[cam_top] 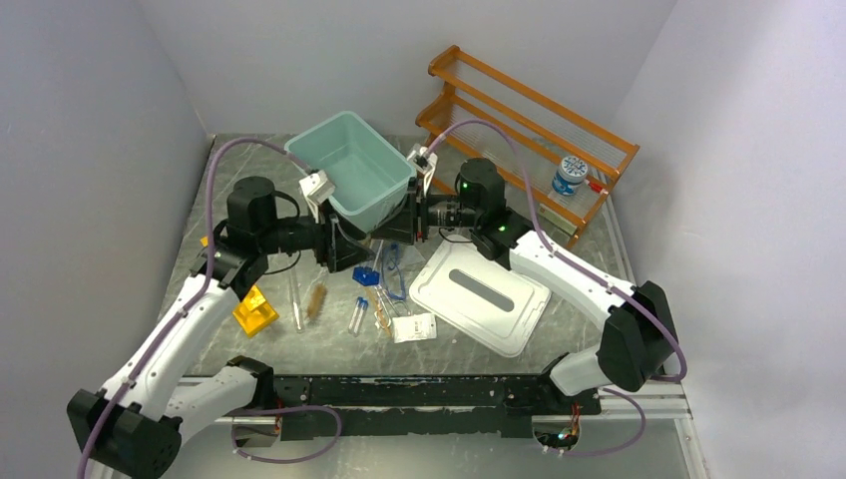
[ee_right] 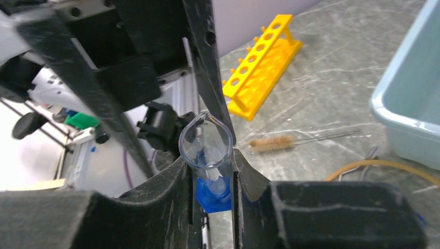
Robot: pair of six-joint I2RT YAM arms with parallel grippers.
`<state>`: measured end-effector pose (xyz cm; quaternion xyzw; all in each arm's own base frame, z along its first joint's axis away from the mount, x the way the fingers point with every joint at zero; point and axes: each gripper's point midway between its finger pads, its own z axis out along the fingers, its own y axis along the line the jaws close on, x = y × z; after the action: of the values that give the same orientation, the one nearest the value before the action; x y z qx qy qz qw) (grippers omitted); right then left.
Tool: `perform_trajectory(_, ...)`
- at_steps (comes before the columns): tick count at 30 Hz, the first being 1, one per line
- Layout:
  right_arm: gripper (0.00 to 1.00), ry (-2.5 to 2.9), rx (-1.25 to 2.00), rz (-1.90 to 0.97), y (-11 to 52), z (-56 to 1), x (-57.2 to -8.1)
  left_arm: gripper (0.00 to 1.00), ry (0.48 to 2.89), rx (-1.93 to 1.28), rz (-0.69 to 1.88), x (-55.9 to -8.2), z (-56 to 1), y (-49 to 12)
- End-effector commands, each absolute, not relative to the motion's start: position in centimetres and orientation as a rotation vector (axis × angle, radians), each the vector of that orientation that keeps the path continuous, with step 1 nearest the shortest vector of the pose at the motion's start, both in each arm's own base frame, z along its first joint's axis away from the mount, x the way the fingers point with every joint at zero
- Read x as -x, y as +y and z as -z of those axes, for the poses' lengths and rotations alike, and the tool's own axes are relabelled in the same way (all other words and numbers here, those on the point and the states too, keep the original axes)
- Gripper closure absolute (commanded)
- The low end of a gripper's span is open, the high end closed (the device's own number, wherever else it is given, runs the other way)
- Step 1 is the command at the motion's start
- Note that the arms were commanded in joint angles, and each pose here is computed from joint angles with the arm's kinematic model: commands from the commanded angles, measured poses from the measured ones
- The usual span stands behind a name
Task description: Organize the chemistry lab equipment
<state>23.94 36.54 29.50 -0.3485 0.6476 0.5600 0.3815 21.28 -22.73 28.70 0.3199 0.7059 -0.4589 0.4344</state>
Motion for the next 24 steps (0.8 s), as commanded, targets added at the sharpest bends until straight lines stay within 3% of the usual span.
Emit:
perform_trajectory(1, 0.81, 1.597, 0.973, -1.554, 36.6, -31.4, -21.9, 0.41, 1.674, -0.963, 1.324, -18.9, -28.3, -24.6)
perform_trajectory(8, 0.81, 1.572, 1.017, -1.611, 36.7, -31.8, -21.0, 0.6, 1.664, -0.991, 1.39, -18.0, -28.0, -25.4)
perform_trajectory(14, 0.77, 1.566, 0.977, -1.615, 36.7, -32.2, -21.3, 0.95, 1.699, -0.935, 1.366, -18.8, -27.5, -25.5)
perform_trajectory(16, 0.67, 1.578, 0.942, -1.601, 36.8, -32.5, -21.8, 0.95, 1.725, -0.902, 1.325, -19.7, -27.5, -25.5)
perform_trajectory(20, 0.24, 1.636, 0.761, -1.463, 36.0, -33.1, -25.4, 0.95, 1.798, -0.768, 1.208, -22.7, -27.2, -25.2)
perform_trajectory(22, 0.12, 1.64, 0.628, -1.361, 34.6, -33.9, -27.9, 0.95, 1.82, -0.677, 1.163, -24.6, -27.4, -25.1)
perform_trajectory(24, 0.07, 1.613, 0.521, -1.287, 32.8, -34.8, -30.0, 0.95, 1.838, -0.576, 1.112, -26.6, -27.7, -25.0)
